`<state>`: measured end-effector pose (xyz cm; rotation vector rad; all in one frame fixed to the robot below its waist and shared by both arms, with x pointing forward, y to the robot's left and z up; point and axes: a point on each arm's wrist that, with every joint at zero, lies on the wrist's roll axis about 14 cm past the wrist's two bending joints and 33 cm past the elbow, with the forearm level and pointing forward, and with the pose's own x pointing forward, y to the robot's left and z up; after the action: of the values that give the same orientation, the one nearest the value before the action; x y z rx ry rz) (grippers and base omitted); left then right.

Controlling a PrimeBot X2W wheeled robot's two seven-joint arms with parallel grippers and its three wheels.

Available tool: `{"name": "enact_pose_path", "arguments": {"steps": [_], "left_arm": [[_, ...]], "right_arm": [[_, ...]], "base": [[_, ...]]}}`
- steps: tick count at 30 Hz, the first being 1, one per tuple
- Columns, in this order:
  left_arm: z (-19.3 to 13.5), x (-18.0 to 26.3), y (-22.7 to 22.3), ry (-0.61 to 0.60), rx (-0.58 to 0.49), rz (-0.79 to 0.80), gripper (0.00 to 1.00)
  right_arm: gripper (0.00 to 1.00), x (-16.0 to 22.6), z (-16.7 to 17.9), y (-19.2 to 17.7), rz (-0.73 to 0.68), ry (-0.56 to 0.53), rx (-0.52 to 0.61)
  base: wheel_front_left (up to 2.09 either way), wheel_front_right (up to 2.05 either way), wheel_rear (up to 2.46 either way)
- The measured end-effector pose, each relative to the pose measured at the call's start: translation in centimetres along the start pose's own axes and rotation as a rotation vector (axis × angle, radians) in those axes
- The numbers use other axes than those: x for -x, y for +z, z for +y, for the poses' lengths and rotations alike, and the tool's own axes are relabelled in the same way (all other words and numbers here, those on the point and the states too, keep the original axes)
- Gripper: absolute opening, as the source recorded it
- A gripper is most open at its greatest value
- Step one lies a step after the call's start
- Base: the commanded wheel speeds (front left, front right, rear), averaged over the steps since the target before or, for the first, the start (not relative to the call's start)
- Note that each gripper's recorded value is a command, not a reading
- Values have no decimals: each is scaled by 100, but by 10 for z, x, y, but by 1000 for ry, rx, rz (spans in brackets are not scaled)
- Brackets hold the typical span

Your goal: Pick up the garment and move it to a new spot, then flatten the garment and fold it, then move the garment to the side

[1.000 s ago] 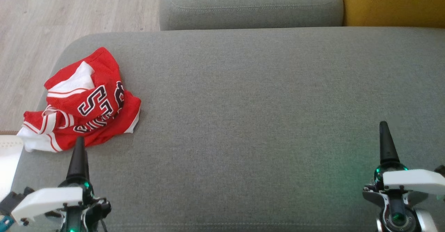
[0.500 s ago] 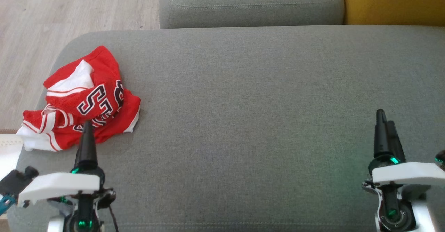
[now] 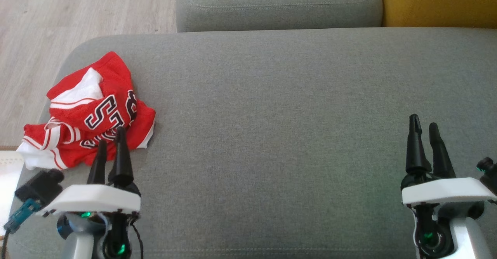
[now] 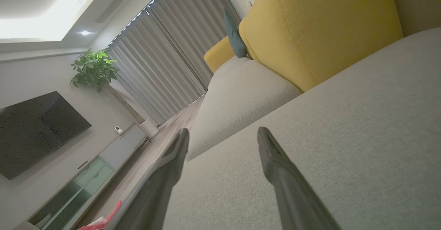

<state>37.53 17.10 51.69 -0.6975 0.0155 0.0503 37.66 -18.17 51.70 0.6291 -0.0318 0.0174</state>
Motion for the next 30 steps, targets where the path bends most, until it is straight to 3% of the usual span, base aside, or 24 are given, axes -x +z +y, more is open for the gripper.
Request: {"name": "enact_pose_path", "arguments": {"steps": [19,30], "left_arm": [[-18,5,-11,-28,-422,-3,100],[-35,9,-20,-101,-673,-44,100]], "right_arm": [[100,-3,17,1,-23,63,214],[100,0,22,-6,-13,99,415]], "base": [[0,0,0],[0,0,0]]}}
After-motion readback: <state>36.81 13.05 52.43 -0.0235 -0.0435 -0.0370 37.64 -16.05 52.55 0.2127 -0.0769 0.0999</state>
